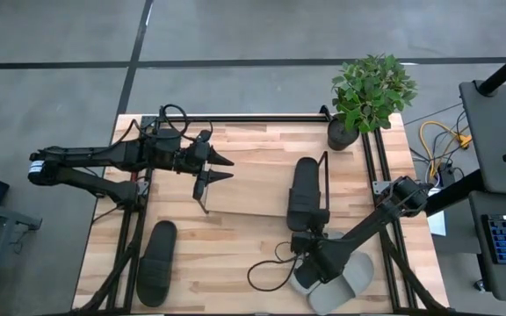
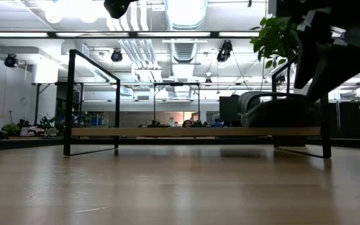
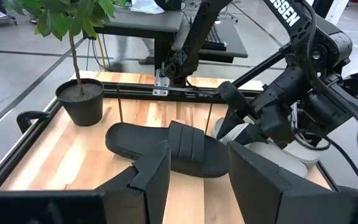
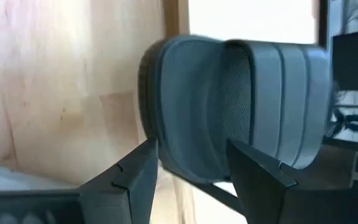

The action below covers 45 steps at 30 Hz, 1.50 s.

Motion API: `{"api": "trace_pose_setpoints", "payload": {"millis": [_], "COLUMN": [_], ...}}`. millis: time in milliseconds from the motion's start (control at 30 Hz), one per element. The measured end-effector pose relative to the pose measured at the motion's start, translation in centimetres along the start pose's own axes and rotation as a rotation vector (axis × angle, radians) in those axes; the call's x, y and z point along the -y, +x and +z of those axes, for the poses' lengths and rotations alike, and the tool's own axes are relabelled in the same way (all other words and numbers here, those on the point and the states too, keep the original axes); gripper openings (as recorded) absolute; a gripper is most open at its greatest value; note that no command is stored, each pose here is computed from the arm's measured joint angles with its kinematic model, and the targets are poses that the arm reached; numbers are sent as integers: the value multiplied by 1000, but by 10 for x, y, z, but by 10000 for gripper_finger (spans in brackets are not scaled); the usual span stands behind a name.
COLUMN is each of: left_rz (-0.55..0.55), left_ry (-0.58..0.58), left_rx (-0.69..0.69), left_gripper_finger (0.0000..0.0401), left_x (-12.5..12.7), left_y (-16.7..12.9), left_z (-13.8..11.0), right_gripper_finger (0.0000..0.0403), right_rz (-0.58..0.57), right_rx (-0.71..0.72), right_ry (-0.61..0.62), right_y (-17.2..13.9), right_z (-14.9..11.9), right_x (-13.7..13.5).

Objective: Pick and place slides into the shelf
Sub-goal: Put the right black slides on the shelf, then put the black slides on the shelf

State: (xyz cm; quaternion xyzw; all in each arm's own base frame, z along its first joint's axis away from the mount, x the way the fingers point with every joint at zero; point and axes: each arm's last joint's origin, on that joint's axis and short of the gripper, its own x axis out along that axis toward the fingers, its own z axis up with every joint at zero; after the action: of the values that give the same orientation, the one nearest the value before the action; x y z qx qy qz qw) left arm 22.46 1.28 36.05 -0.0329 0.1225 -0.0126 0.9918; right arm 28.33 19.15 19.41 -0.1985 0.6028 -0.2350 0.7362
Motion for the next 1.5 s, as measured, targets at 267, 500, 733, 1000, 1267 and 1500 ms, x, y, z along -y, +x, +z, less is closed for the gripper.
{"api": "trace_pose_setpoints", "payload": {"millis": [267, 500, 733, 1000, 1267, 1500], "left_rz": [0, 1, 0, -9, -9, -9], "left_ry": [0, 0, -1, 0, -1, -3], "left_rx": [-1, -1, -9, -8, -7, 3], "left_gripper_finger": [141, 141, 141, 141, 141, 141], "left_x": [0, 0, 0, 0, 0, 0], "left_y": [0, 0, 0, 0, 0, 0], "left_z": [0, 0, -1, -1, -1, 0], "right_gripper_finger": [180, 180, 173, 162, 151, 137], "right_rz": [36, -113, -168, -128, -85, 75], "right_rx": [-17, 327, 754, 954, 993, 736], "right_ry": [0, 176, 569, 746, 778, 626], "right_y": [-1, -41, -94, -108, -100, -101], "right_z": [2, 1, -25, -45, -59, -53], "right_x": [4, 42, 87, 89, 76, 67]}}
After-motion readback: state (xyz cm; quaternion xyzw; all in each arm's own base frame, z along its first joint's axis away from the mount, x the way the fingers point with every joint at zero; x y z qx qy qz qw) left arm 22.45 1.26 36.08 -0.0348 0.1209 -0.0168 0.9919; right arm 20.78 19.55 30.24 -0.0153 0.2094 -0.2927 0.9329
